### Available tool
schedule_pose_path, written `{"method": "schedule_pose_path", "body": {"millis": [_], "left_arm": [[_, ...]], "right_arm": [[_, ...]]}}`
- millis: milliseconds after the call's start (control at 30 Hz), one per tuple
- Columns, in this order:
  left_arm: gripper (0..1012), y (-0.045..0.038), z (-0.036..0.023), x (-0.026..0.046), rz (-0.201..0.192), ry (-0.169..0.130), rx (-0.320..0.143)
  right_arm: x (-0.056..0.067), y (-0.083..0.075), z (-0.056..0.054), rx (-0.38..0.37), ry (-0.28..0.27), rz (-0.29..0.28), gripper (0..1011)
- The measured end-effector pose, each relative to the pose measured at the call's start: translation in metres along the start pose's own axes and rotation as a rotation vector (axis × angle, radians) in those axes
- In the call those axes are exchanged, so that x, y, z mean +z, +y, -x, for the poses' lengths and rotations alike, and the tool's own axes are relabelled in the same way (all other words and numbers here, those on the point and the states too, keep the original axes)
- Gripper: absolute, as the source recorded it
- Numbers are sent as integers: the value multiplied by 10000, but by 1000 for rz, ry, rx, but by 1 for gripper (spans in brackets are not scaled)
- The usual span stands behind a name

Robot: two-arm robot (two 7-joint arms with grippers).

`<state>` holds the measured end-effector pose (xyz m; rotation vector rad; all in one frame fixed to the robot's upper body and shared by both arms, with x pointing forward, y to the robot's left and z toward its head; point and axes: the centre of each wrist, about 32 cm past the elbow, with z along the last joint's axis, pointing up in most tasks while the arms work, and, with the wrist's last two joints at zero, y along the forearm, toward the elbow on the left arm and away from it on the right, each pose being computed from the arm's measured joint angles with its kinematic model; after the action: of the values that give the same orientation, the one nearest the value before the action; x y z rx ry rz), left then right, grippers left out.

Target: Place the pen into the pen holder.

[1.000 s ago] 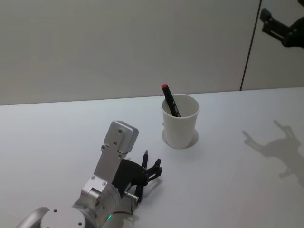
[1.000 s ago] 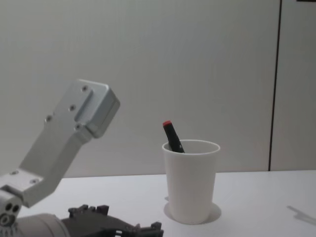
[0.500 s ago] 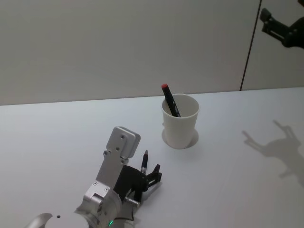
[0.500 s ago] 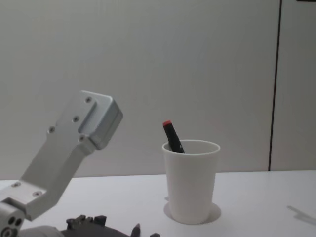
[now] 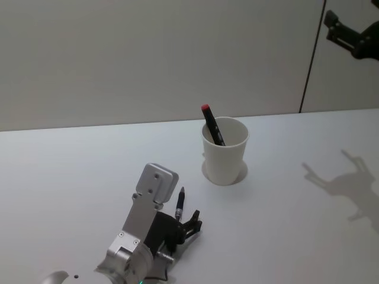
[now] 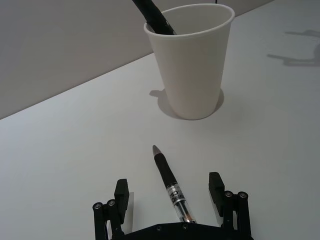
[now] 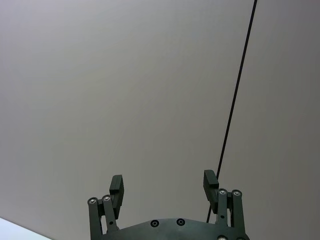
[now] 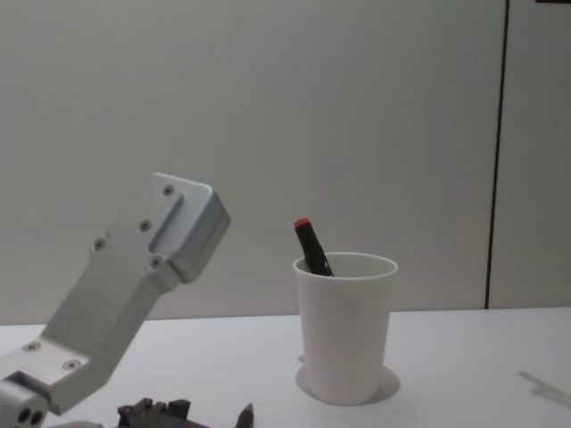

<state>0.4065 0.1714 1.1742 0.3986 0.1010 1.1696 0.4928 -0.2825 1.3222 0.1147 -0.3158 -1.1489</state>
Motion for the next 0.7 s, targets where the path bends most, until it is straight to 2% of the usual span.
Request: {"method": "schedule_pose_path", "body": {"millis": [333, 700], "left_arm": [[1001, 24, 39, -3, -7, -4, 1], [1001, 41, 74, -4, -12, 13, 5]], "right_arm": [[0, 0, 0, 0, 0, 0, 1001], [0, 0, 0, 0, 0, 0, 1002]]}}
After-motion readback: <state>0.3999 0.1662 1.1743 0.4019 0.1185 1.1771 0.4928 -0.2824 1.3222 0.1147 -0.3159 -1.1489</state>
